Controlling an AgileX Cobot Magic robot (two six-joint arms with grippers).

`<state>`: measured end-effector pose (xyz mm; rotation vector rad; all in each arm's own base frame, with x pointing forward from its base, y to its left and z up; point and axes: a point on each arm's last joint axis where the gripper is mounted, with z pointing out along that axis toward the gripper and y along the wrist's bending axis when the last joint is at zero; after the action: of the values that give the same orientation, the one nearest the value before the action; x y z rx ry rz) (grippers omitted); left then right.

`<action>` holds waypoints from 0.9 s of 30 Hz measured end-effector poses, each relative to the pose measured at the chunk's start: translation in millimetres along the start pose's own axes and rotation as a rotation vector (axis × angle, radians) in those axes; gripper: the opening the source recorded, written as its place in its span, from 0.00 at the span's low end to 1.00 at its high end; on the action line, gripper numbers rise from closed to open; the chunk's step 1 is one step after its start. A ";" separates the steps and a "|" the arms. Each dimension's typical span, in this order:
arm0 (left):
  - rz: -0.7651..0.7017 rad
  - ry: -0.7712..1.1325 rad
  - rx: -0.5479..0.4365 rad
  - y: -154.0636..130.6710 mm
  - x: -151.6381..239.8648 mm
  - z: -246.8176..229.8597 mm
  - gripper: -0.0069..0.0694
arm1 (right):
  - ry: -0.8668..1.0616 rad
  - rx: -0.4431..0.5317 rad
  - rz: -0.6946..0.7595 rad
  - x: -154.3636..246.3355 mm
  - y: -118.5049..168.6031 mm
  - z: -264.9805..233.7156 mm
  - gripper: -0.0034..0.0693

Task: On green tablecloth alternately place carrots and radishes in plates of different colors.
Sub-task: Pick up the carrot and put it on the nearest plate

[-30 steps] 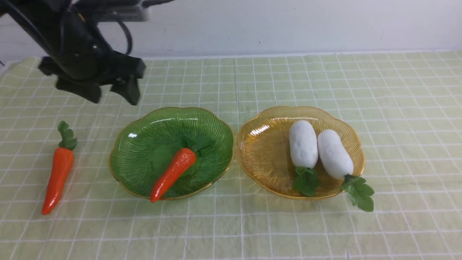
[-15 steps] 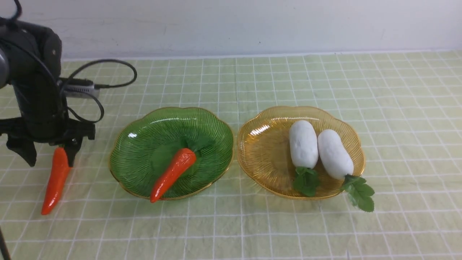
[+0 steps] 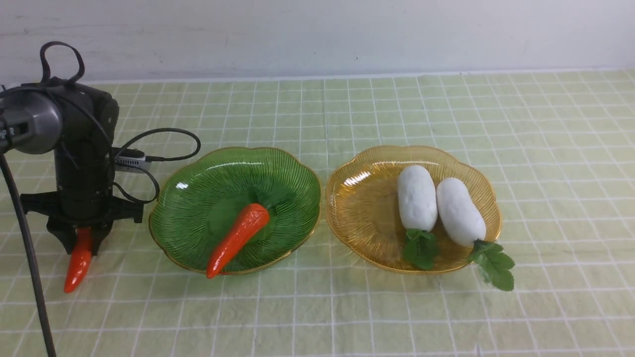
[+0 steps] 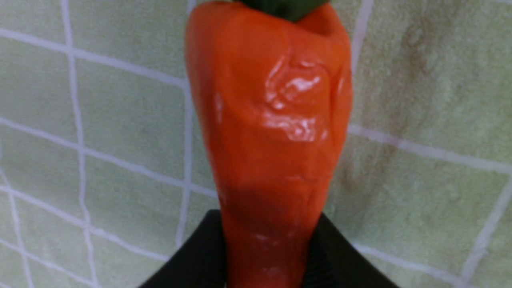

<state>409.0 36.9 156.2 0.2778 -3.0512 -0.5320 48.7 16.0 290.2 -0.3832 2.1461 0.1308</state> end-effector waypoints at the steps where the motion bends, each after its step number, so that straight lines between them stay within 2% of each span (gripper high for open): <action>1: 0.003 0.002 -0.014 1.9 0.0 -1.9 0.37 | 0.000 0.000 0.000 0.0 0.0 0.0 0.11; 6: 0.007 -0.068 -0.032 15.0 -1.7 -31.9 0.37 | -0.001 0.000 0.000 -0.1 0.0 0.0 0.11; 8: -0.012 -0.140 0.013 23.3 2.7 -63.4 0.37 | -0.001 0.000 0.000 -0.1 0.0 0.0 0.11; 9: -0.024 -0.195 0.073 26.5 9.9 -90.1 0.37 | -0.003 0.000 0.000 -0.3 0.0 0.0 0.11; 11: -0.022 -0.225 0.115 26.5 16.7 -105.8 0.37 | -0.006 0.001 0.000 -0.6 -0.1 0.1 0.11; 13: 0.017 -0.272 0.225 17.6 30.9 -137.3 0.37 | -0.016 0.002 0.000 -1.4 -0.2 0.0 0.11; 16: 0.094 -0.288 0.303 -2.5 39.5 -151.1 0.37 | -0.027 0.004 0.000 -2.5 -0.3 0.0 0.11; 17: 0.096 -0.286 0.303 -2.8 39.3 -150.6 0.37 | -0.028 0.004 0.000 -2.6 -0.3 0.0 0.11; 19: 0.151 -0.283 0.336 -25.6 40.5 -150.6 0.37 | -0.033 0.004 0.000 -3.0 -0.4 -0.1 0.11; 23: 0.232 -0.279 0.340 -58.3 41.0 -145.1 0.38 | -0.020 -0.004 0.005 -1.8 0.4 0.0 0.11; 26: 0.274 -0.272 0.340 -76.8 42.5 -141.2 0.43 | 0.035 -0.030 0.003 3.2 2.7 -0.1 0.11; 27: 0.290 -0.266 0.340 -83.7 43.3 -139.3 0.49 | 0.074 -0.042 -0.002 6.7 3.8 -0.3 0.11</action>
<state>389.3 -94.7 258.9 -0.2500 -3.3407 -0.0338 43.7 18.0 284.7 -0.4208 2.2181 0.1627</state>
